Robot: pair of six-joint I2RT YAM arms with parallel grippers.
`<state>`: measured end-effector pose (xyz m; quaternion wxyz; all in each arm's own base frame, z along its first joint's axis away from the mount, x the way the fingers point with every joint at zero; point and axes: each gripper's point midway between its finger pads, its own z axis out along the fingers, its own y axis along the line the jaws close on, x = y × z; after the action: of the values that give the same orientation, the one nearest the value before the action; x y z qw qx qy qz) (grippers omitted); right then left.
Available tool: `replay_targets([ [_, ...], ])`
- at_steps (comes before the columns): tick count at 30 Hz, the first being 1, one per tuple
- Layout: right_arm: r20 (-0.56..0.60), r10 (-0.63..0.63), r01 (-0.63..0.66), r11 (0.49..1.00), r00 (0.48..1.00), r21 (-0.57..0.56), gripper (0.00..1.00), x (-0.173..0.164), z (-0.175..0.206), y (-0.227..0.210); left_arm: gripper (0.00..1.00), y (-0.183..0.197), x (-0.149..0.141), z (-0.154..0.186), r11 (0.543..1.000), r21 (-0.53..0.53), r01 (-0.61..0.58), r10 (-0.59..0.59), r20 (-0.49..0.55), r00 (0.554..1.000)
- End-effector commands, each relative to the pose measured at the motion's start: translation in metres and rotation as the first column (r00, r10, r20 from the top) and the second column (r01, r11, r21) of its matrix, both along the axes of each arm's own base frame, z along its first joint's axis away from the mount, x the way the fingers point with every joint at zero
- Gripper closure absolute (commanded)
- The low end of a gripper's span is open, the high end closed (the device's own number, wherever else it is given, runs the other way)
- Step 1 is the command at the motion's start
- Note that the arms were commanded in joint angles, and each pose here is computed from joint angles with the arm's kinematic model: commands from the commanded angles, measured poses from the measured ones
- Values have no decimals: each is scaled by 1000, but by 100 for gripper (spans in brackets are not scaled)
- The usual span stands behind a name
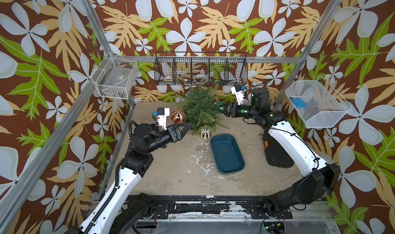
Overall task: Decorate the small christmas tree with ornaments
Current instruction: Hang an ornament on the christmas tree.
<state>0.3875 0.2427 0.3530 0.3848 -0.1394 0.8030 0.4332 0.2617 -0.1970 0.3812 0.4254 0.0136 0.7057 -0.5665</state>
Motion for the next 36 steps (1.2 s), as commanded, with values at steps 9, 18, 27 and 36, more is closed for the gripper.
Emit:
replay_targets([
  [9, 37, 19, -20, 999, 999, 29, 43, 6, 15, 5, 44, 1, -2, 5, 1000, -10, 2, -2, 19, 1000],
  [18, 54, 26, -28, 999, 998, 36, 43, 13, 27, 9, 45, 0, 0, 3, 1000, -7, 4, -4, 16, 1000],
  [27, 25, 23, -23, 1000, 999, 13, 43, 14, 11, 7, 45, 1, 0, 2, 1000, -4, 5, -5, 18, 1000],
  [36, 24, 14, -14, 1000, 1000, 3, 43, 8, 7, 1, 45, 1, 0, 2, 1000, -7, 7, -7, 17, 1000],
])
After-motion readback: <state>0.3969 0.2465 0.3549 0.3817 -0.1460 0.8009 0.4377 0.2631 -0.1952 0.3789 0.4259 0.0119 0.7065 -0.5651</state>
